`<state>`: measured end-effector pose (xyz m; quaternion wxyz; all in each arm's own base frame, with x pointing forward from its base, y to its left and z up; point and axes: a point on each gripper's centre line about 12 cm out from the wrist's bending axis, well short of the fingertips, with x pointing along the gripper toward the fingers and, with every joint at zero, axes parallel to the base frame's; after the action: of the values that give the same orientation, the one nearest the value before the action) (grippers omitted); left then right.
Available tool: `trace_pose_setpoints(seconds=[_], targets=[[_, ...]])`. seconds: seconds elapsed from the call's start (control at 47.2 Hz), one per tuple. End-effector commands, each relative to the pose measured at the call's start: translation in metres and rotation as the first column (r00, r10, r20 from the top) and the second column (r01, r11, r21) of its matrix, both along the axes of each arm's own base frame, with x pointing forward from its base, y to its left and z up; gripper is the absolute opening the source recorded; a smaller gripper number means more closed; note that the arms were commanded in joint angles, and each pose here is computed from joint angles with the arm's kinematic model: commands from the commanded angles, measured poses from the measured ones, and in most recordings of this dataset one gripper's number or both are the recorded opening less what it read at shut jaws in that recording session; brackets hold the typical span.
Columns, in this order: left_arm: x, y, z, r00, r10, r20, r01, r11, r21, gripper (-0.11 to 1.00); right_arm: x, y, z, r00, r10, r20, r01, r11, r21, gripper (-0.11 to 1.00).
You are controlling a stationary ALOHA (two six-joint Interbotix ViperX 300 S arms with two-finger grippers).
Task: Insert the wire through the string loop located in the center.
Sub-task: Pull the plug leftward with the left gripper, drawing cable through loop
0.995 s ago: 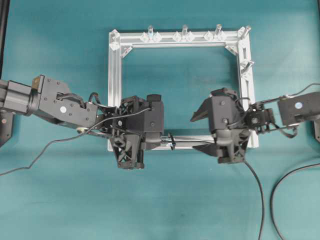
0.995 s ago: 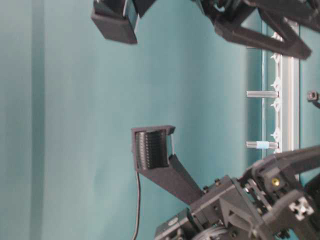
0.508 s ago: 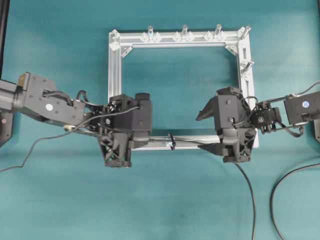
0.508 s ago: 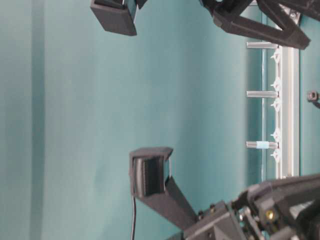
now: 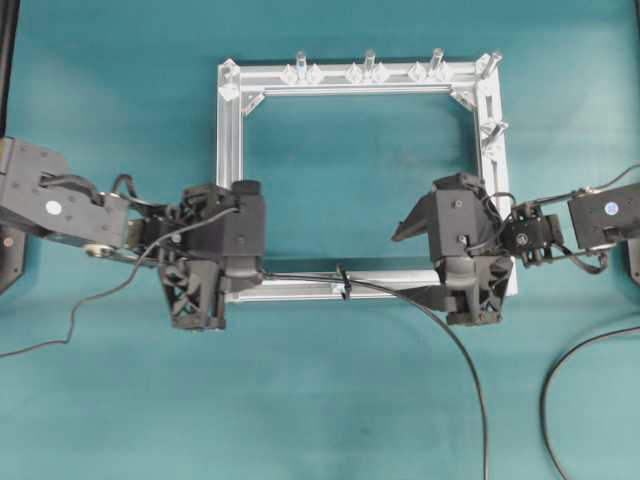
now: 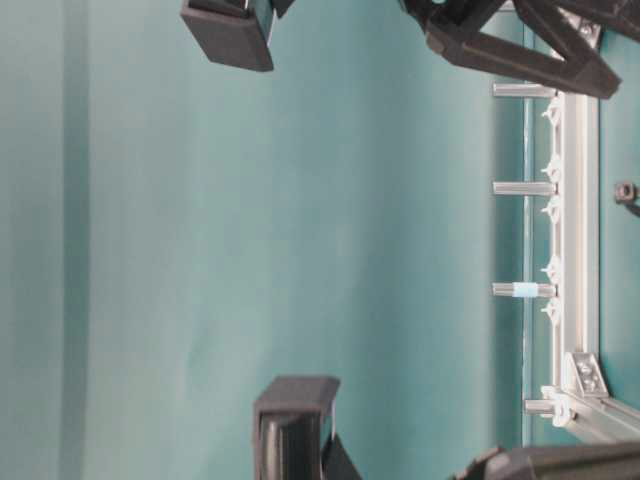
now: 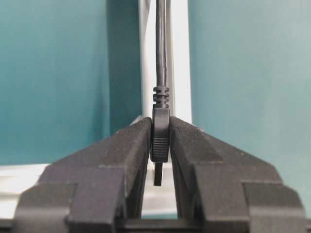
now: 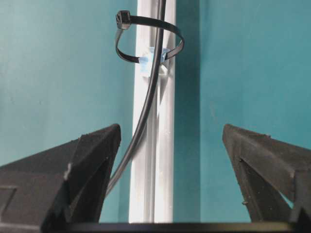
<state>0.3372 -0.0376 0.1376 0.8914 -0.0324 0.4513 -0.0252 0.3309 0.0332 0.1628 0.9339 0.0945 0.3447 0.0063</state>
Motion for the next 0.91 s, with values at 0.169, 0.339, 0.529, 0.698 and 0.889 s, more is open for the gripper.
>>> trace_pose_setpoints(seconds=[0.169, 0.339, 0.529, 0.698, 0.889], targets=[[-0.015, 0.002, 0.014, 1.0, 0.006, 0.018, -0.006, 1.0, -0.006, 0.16, 0.002, 0.001, 0.01, 0.999, 0.004, 0.035, -0.004, 1.0, 0.004, 0.88], [-0.029, 0.004, 0.015, 1.0, 0.007, -0.001, -0.007, 1.0, -0.007, 0.16, 0.002, 0.001, 0.011, 0.999, 0.004, 0.035, -0.004, 1.0, 0.004, 0.88], [-0.045, 0.005, 0.013, 0.999, 0.028, -0.02, -0.028, 0.999, -0.022, 0.16, 0.003, 0.001, 0.011, 0.999, 0.003, 0.037, -0.004, 1.0, 0.004, 0.88], [-0.054, 0.003, 0.016, 0.999, 0.036, -0.017, -0.036, 0.999, -0.035, 0.16, 0.002, 0.001, 0.011, 0.999, 0.002, 0.035, -0.002, 1.0, 0.004, 0.88], [-0.056, 0.004, 0.015, 0.999, 0.035, -0.022, -0.036, 0.999, -0.034, 0.16, 0.002, 0.001, 0.01, 0.999, 0.002, 0.033, -0.002, 1.0, 0.004, 0.88]])
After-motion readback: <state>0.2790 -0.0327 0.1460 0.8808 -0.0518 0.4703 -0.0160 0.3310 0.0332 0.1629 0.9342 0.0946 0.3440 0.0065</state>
